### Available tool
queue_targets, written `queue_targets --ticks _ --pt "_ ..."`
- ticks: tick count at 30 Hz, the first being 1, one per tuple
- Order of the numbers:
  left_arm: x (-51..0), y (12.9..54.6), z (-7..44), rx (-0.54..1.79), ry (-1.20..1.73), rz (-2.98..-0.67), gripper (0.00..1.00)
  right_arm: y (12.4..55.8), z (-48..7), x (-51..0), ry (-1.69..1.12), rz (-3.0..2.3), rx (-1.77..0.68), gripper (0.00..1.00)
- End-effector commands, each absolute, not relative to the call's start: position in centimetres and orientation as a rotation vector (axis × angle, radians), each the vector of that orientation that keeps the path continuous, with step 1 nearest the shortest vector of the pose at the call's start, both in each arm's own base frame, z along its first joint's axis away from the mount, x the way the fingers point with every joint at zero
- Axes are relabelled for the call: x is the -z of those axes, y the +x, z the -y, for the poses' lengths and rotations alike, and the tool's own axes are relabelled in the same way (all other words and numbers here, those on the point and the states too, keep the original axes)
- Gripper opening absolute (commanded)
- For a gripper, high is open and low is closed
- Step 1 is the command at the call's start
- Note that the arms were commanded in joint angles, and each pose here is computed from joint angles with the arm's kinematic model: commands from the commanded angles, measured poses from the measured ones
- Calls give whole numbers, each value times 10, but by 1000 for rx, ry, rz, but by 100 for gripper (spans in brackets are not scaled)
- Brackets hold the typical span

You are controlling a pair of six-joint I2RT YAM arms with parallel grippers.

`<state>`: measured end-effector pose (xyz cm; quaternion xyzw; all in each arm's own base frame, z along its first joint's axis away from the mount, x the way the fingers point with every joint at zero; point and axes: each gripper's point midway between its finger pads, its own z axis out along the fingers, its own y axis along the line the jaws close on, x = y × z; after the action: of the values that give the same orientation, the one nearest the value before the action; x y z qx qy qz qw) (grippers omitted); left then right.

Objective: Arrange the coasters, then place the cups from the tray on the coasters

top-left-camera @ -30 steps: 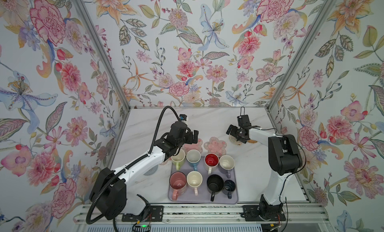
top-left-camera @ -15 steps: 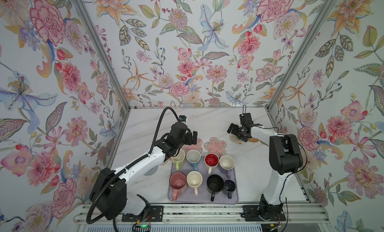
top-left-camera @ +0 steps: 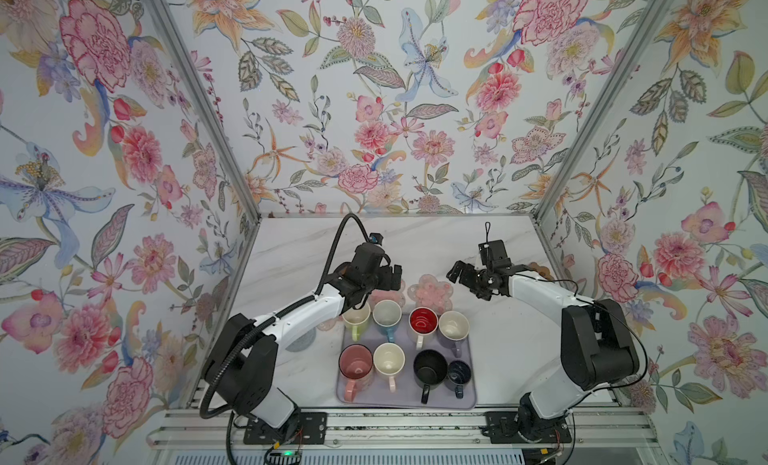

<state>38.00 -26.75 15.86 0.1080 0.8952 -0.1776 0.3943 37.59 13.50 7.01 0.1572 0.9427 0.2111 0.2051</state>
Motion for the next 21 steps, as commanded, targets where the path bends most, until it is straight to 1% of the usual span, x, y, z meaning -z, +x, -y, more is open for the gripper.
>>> queue_targets --ticks 1,12,21 --pt "-144 382 284 504 308 -2320 96 366 -141 -66 493 -2624 -654 99" --pt "-112 384 322 676 397 -2406 93 361 -151 -47 545 -2629 -701 99" --pt "-100 388 325 716 362 -2424 93 366 -160 -40 582 -2621 -734 99"
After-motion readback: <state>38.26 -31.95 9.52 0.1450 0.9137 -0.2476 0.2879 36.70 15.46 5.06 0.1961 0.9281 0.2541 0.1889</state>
